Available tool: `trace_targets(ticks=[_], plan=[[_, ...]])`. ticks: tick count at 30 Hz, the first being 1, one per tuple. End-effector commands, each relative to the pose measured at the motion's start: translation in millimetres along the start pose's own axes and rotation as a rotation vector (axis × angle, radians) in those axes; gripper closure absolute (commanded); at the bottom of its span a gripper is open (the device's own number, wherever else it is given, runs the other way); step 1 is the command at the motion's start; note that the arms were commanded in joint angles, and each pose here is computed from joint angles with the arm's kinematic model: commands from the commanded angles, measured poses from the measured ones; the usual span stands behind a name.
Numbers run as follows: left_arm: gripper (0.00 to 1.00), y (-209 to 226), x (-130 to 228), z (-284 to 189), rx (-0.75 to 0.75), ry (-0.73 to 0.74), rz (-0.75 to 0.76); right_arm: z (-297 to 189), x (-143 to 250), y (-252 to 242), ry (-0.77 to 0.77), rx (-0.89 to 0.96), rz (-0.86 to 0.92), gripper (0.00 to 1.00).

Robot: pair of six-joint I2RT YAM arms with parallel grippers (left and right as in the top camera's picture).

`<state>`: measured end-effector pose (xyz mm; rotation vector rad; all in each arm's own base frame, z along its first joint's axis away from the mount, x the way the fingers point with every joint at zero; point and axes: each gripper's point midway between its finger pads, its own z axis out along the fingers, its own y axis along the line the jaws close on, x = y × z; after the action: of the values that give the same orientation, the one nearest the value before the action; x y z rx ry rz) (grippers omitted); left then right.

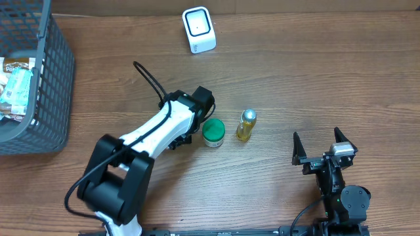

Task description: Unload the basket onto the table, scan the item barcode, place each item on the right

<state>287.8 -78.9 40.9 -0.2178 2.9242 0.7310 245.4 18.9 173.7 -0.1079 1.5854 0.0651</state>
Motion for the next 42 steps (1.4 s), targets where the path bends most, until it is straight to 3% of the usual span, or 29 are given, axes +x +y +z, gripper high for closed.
trace_targets(ticks=[1,8,10,14,18,23,25,26,33,42], plan=[[0.90,-7.9,6.2,11.7,-0.002,0.034,-0.017,0.1,2.5,-1.9,0.000,0.010,0.000,0.00],[0.78,-10.8,8.6,12.2,0.012,0.049,0.004,0.1,2.5,-1.9,0.000,0.010,0.000,0.00],[0.70,-9.1,9.7,11.7,0.007,0.055,0.010,0.1,2.5,-1.9,0.000,0.010,0.000,0.00],[0.67,-8.5,8.4,9.1,0.008,0.056,0.010,0.1,2.5,-1.9,0.000,0.010,0.000,0.00],[0.79,-8.9,4.8,5.1,0.012,0.051,0.006,0.1,2.5,-1.9,0.000,0.010,0.000,0.00],[0.80,-8.1,-0.7,-4.3,0.019,0.050,0.003,0.1,2.5,-1.9,0.000,0.010,0.000,0.00],[0.94,-8.5,-4.0,-9.4,0.026,0.047,0.000,0.1,2.5,-1.9,0.000,0.010,0.000,0.00],[0.96,-8.5,-5.6,-12.3,0.031,0.046,-0.003,0.1,2.5,-1.9,0.000,0.010,0.000,0.00],[0.96,-10.7,-11.3,-20.9,0.046,0.034,0.055,0.1,2.5,-1.9,0.000,0.010,0.000,0.00],[0.96,43.6,-9.8,-24.5,-0.218,-0.013,-0.048,0.1,2.5,-1.9,0.000,0.010,0.000,0.00]])
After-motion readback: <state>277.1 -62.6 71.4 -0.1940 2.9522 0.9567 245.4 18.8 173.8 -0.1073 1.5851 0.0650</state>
